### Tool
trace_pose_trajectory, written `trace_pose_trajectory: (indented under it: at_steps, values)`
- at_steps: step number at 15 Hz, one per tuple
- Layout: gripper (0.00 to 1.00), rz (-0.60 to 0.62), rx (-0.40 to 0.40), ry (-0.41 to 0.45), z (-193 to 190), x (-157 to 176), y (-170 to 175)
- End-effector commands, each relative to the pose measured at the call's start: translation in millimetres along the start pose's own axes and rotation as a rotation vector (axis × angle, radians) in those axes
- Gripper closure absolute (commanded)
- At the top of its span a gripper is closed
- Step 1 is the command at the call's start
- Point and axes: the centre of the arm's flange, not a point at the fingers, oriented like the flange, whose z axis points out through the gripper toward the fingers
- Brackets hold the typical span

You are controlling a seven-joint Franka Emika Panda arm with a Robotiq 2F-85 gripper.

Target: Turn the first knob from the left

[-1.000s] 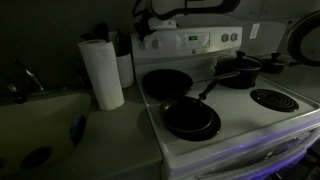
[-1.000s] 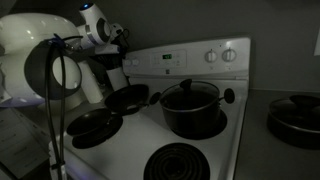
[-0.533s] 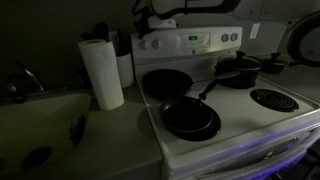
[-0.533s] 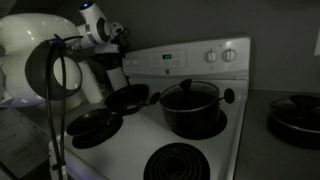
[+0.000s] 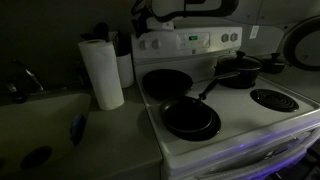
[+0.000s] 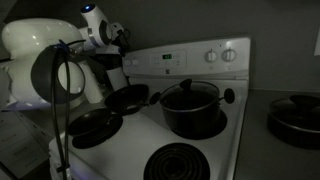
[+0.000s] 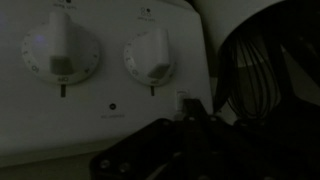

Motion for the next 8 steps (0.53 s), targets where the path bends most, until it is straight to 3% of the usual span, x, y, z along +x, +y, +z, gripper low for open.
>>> trace_pose_trajectory:
  at_steps: [1,8]
  values:
    - [1.0,0.041,-0.01,-0.019,19.6,30.3,-3.0]
    - [1.0,0.111,-0.035,-0.037,21.8,34.3,0.8]
